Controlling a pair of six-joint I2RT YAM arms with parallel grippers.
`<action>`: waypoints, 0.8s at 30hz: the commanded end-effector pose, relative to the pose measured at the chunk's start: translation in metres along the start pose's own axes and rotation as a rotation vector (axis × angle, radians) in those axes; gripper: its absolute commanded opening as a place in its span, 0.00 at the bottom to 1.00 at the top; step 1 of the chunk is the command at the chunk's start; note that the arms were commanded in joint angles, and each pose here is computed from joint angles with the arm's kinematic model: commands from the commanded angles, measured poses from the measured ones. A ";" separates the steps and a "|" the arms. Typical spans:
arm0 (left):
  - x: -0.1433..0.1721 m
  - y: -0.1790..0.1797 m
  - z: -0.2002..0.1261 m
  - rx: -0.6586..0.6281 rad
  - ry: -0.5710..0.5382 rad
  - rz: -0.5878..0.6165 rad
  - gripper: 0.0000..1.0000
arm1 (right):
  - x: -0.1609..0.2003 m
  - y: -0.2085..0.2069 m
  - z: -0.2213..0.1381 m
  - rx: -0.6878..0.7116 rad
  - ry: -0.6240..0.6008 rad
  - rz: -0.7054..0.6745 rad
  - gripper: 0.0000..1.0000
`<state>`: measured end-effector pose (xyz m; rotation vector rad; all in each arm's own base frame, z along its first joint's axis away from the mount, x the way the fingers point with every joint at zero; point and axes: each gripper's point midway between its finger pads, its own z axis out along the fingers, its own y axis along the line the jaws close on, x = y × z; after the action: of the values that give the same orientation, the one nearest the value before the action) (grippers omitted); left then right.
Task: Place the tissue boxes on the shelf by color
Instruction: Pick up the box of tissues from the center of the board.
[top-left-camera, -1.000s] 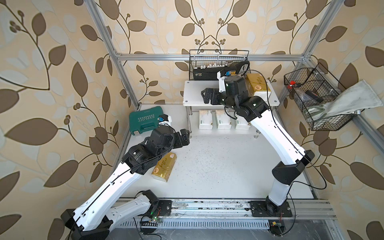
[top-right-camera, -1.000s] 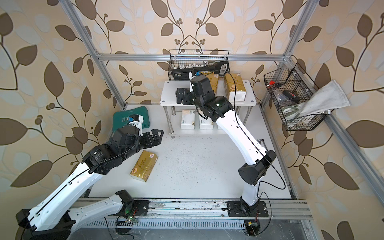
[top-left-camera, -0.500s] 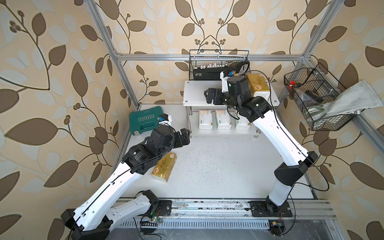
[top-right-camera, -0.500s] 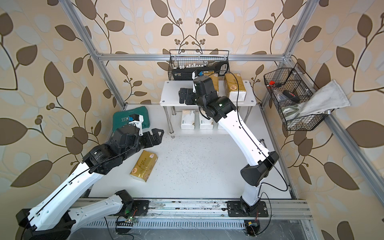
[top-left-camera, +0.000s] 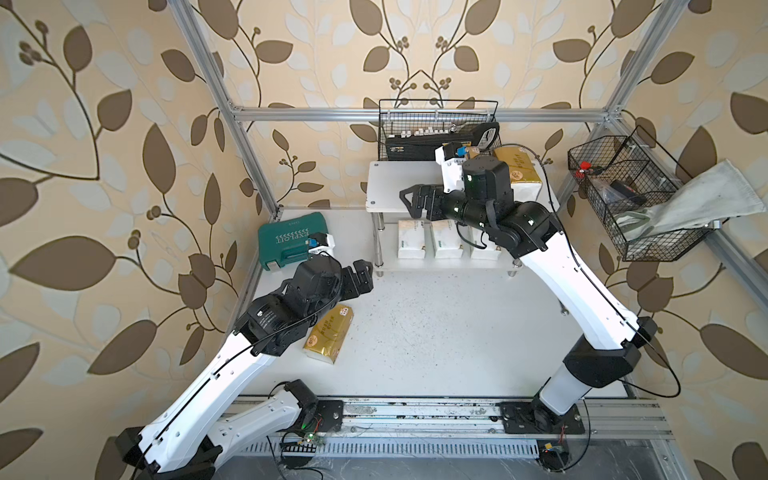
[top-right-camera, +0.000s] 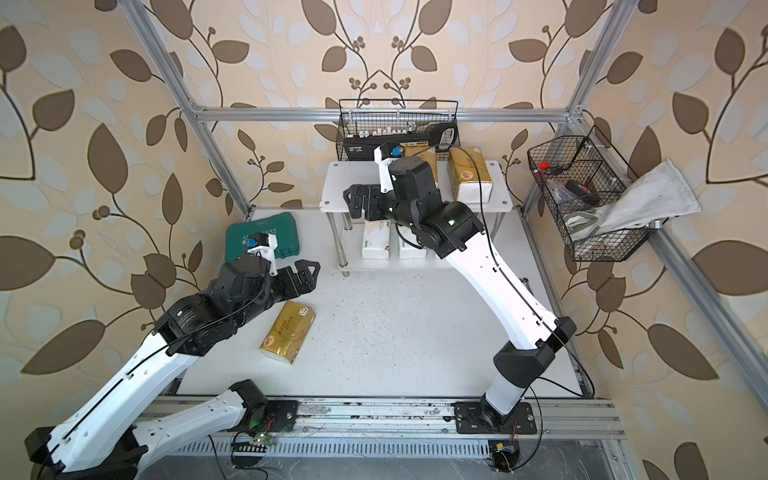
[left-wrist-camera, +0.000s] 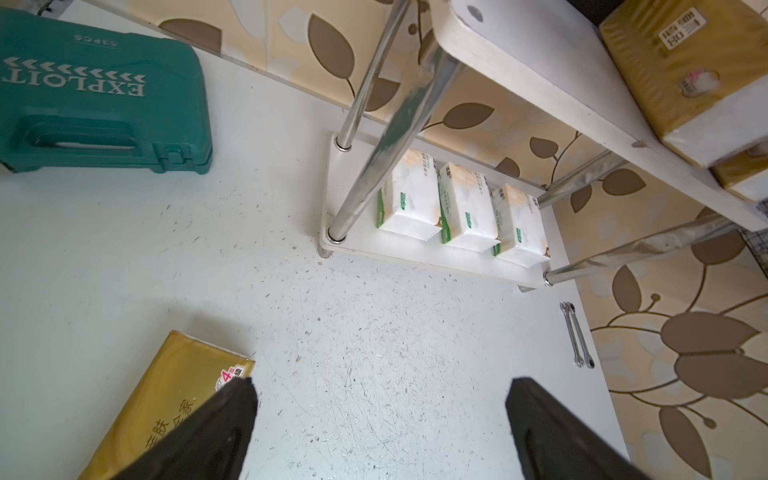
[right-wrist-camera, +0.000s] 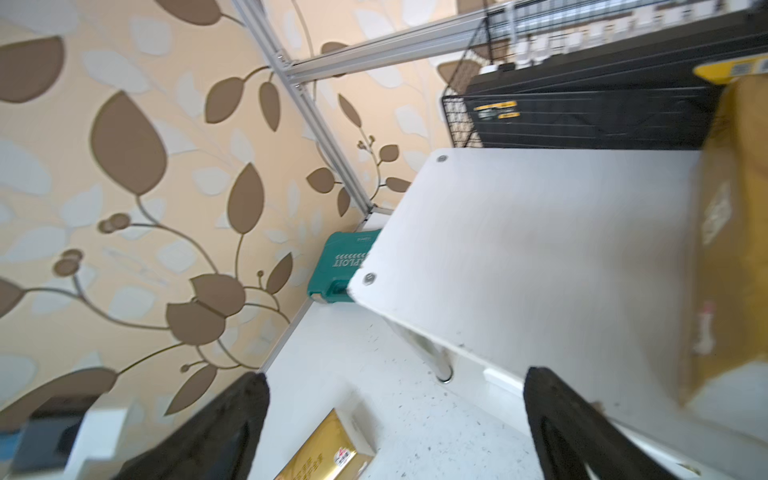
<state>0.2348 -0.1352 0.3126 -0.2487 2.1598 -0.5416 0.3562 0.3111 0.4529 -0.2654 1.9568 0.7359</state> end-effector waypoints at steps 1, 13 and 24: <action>0.017 0.047 -0.004 -0.172 0.002 -0.066 0.99 | 0.030 0.031 -0.017 -0.091 0.061 -0.051 0.99; 0.064 0.141 0.008 -0.536 0.001 -0.157 0.99 | 0.189 0.065 -0.049 -0.113 0.253 -0.102 0.99; 0.096 0.199 0.060 -0.612 0.152 -0.347 0.99 | 0.249 0.028 -0.066 -0.006 0.326 -0.061 0.99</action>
<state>0.2171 -0.0011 0.1298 -0.9551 2.3675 0.0423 0.1710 0.3344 0.2522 -0.5677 2.2849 0.6636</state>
